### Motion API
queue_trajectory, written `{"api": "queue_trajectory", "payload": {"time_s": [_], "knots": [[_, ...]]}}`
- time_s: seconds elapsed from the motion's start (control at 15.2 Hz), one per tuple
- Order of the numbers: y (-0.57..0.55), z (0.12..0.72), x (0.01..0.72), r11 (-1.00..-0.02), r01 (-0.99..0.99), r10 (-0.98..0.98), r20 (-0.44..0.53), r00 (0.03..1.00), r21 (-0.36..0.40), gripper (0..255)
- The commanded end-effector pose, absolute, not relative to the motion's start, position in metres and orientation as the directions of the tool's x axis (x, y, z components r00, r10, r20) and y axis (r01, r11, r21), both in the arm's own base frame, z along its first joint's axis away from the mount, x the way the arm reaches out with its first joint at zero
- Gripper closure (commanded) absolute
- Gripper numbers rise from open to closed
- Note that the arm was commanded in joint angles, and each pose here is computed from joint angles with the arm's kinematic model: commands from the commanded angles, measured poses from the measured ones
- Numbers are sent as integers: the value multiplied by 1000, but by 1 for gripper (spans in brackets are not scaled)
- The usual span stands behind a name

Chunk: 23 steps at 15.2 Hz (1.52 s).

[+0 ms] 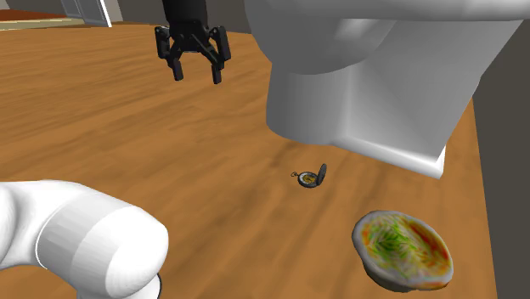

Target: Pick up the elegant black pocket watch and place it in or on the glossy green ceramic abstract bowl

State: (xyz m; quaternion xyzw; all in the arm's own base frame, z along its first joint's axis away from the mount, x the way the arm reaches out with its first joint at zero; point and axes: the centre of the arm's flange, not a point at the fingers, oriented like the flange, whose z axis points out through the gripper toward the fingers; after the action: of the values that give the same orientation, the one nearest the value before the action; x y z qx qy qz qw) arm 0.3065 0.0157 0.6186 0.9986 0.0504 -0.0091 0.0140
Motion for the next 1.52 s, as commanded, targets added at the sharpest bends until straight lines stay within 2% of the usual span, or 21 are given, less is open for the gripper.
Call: {"api": "queue_trajectory", "payload": {"time_s": [0.0, 1.45], "knots": [[16, 619, 306, -995, 101, 100, -20, 995, 27, 0], [-178, 447, 450, -999, 38, 35, -91, 995, 31, 0]]}}
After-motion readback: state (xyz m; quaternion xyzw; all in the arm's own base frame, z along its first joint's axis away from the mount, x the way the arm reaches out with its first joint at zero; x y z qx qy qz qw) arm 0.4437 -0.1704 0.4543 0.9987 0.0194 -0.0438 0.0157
